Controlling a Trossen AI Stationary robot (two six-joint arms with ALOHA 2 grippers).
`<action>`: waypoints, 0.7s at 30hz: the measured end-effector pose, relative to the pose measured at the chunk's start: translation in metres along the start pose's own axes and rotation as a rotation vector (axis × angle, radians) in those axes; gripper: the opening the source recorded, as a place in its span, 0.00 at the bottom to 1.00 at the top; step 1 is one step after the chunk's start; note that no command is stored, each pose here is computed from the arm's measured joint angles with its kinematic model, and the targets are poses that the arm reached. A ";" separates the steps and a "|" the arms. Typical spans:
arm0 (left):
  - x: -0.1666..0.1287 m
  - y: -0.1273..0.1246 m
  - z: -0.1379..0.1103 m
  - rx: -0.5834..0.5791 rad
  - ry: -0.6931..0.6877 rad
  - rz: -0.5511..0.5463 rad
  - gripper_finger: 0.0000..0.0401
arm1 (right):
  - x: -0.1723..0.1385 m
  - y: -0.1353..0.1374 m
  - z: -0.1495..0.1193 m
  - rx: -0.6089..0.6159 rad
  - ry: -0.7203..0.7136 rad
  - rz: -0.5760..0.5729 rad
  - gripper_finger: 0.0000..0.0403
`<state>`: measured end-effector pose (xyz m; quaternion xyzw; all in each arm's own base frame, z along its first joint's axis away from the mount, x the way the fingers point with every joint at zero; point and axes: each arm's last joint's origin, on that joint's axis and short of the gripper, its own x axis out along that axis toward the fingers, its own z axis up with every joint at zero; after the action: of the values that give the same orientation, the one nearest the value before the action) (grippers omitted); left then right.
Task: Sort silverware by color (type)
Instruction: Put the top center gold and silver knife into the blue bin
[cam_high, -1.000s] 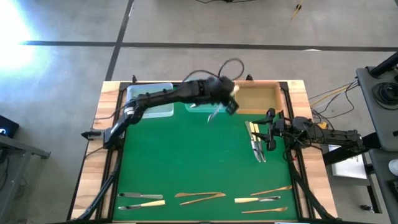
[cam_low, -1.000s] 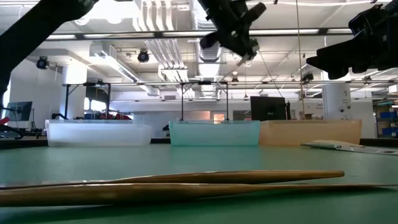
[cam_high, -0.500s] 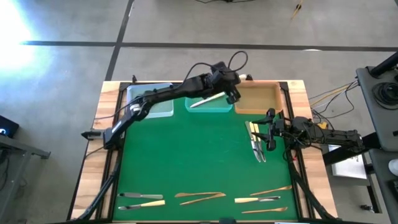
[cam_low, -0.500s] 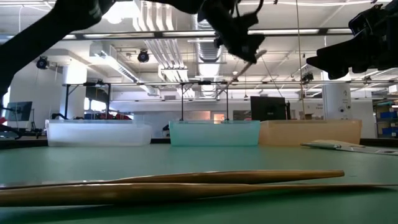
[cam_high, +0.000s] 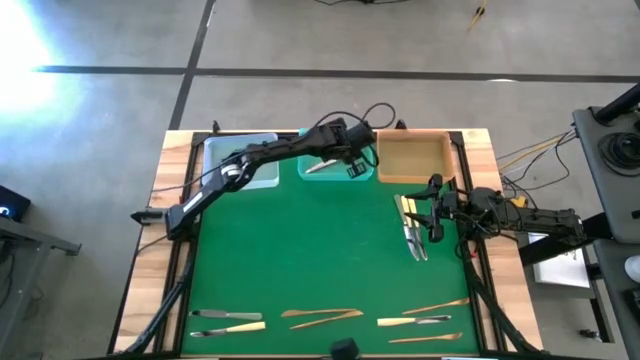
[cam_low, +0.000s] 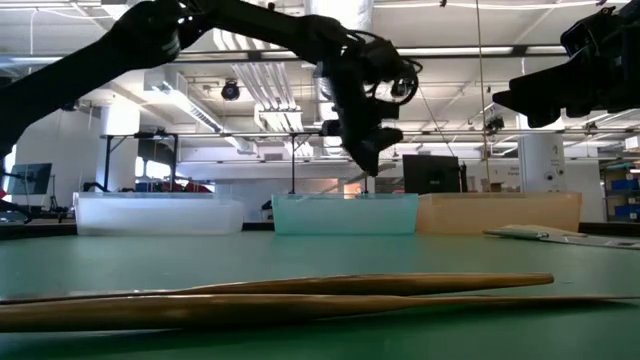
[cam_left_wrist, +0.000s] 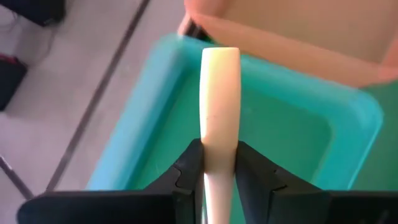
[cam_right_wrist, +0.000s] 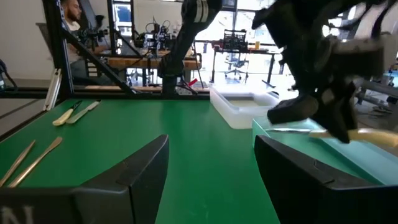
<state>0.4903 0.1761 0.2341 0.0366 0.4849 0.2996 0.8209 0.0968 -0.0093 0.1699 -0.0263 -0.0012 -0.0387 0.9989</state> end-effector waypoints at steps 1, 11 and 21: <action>0.001 0.000 -0.001 -0.004 0.006 0.000 0.15 | 0.000 0.000 0.000 0.000 0.000 0.000 0.57; -0.003 0.001 0.001 -0.116 -0.003 0.001 0.17 | 0.000 0.000 0.000 0.000 0.000 0.000 0.57; -0.006 0.004 0.003 -0.153 -0.014 0.003 0.17 | 0.000 0.000 0.000 0.000 0.000 0.000 0.57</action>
<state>0.4887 0.1771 0.2422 -0.0234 0.4548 0.3365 0.8242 0.0968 -0.0093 0.1699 -0.0265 -0.0014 -0.0387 0.9989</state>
